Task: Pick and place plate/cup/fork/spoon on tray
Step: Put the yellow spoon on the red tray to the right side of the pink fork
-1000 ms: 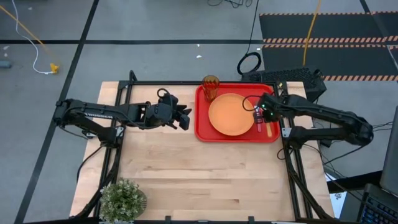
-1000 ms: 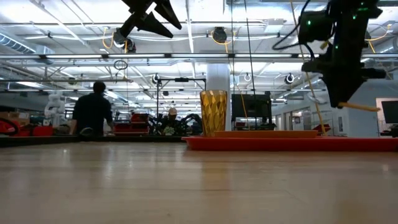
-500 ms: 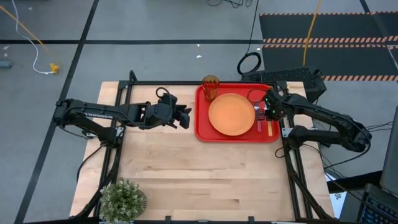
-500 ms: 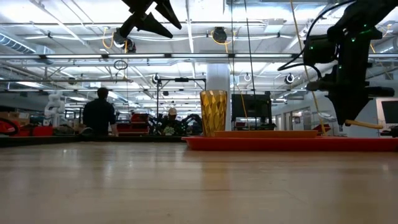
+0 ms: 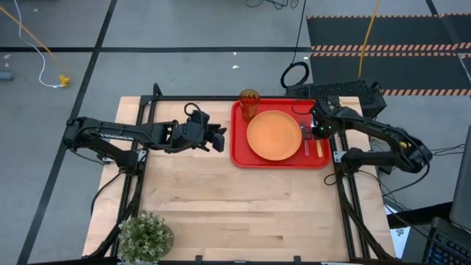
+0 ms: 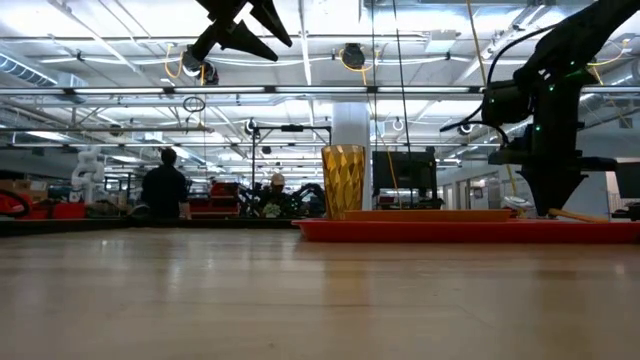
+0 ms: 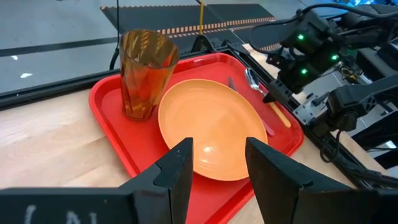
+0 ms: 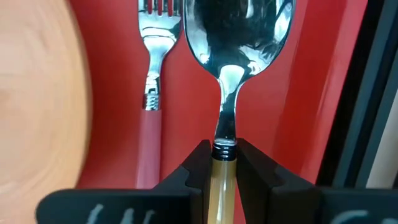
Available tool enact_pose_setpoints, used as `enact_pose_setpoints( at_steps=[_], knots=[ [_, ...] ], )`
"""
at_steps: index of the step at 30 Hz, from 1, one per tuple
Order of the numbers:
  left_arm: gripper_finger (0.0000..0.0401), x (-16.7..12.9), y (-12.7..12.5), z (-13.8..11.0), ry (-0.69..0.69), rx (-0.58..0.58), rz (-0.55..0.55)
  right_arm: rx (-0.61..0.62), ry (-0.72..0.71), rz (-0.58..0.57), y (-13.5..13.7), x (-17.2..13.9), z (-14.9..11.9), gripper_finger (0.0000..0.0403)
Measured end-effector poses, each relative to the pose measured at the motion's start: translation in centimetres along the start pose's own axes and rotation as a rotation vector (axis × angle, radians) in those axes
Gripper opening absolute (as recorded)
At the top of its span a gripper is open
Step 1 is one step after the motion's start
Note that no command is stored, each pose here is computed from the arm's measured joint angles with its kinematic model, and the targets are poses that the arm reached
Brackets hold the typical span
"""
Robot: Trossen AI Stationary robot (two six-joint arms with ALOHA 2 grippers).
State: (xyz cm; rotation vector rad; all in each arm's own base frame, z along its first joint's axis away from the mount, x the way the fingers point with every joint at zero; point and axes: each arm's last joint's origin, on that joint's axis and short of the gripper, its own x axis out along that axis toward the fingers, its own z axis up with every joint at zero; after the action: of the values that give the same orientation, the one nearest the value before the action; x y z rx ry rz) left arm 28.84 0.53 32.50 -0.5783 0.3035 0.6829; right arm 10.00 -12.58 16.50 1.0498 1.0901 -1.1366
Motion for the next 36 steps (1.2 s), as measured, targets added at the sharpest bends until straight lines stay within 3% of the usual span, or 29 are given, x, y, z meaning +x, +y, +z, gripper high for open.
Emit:
enact_pose_setpoints(
  at_steps=[36],
  knots=[
    [0.0147,0.0,0.0,0.0,-0.005,-0.003,0.009,0.003,0.009,-0.019,0.0,1.9,1.6,0.0048]
  ],
)
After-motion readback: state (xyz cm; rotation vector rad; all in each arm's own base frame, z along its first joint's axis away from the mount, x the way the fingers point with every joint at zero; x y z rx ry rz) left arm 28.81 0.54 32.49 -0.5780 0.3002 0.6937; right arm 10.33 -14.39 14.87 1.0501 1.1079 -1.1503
